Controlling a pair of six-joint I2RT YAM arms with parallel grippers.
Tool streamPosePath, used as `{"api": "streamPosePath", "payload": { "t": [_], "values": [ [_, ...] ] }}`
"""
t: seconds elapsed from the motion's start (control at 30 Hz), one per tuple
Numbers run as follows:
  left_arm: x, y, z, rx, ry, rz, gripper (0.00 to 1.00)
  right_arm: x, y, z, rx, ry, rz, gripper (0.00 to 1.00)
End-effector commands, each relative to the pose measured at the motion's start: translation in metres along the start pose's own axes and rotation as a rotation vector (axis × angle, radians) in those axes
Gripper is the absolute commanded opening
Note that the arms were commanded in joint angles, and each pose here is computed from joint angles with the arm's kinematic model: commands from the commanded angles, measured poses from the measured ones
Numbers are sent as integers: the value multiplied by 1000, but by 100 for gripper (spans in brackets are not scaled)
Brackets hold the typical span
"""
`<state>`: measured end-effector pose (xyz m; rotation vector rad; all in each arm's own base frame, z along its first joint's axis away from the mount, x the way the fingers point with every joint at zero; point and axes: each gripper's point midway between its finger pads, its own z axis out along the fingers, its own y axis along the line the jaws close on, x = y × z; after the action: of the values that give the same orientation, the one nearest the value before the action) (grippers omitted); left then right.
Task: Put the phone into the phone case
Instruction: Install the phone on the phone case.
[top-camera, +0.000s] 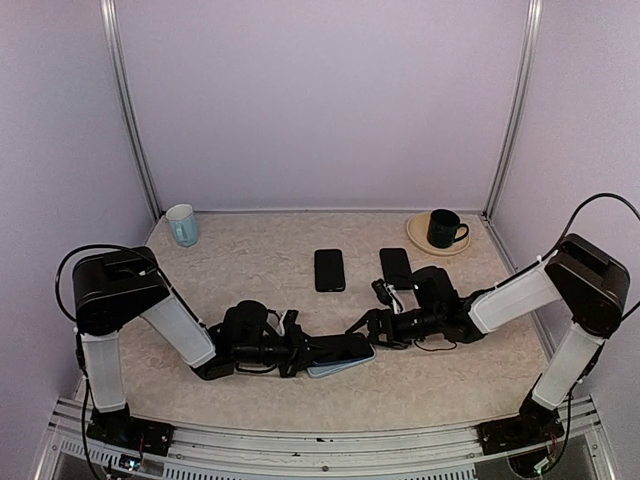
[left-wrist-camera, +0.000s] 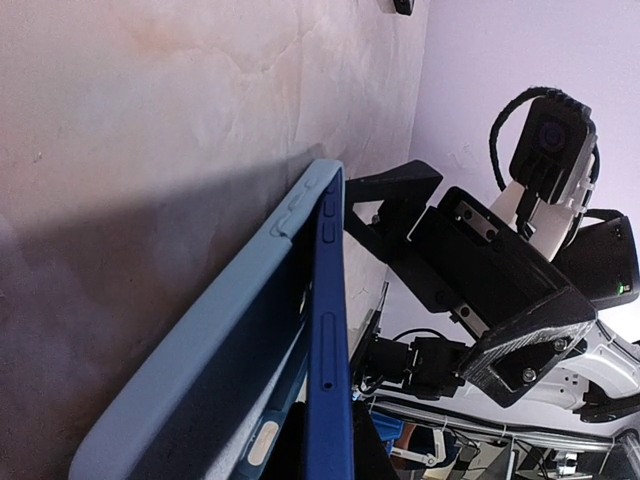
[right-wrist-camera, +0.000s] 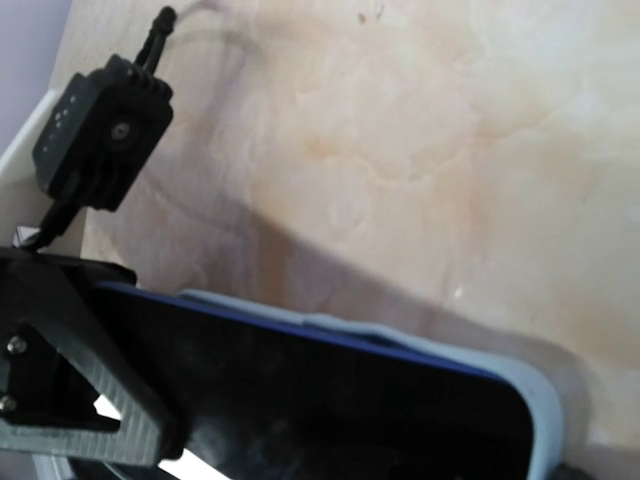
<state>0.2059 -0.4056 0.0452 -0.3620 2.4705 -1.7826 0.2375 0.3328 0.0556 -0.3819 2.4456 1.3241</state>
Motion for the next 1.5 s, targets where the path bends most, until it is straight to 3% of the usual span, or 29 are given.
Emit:
{"api": "streamPosePath", "payload": {
  "t": [0.0,0.77,1.47],
  "values": [
    [18,52,-1,-181,67,-60,0,14,12,1,-41,45,-26,100],
    [4,-42,-24,34,9,243,0,-11,5,-48,-19,-75,-7,100],
    [30,-102,-28,246,67,380,0,6,42,-38,-275,-14,-17,97]
  ]
}}
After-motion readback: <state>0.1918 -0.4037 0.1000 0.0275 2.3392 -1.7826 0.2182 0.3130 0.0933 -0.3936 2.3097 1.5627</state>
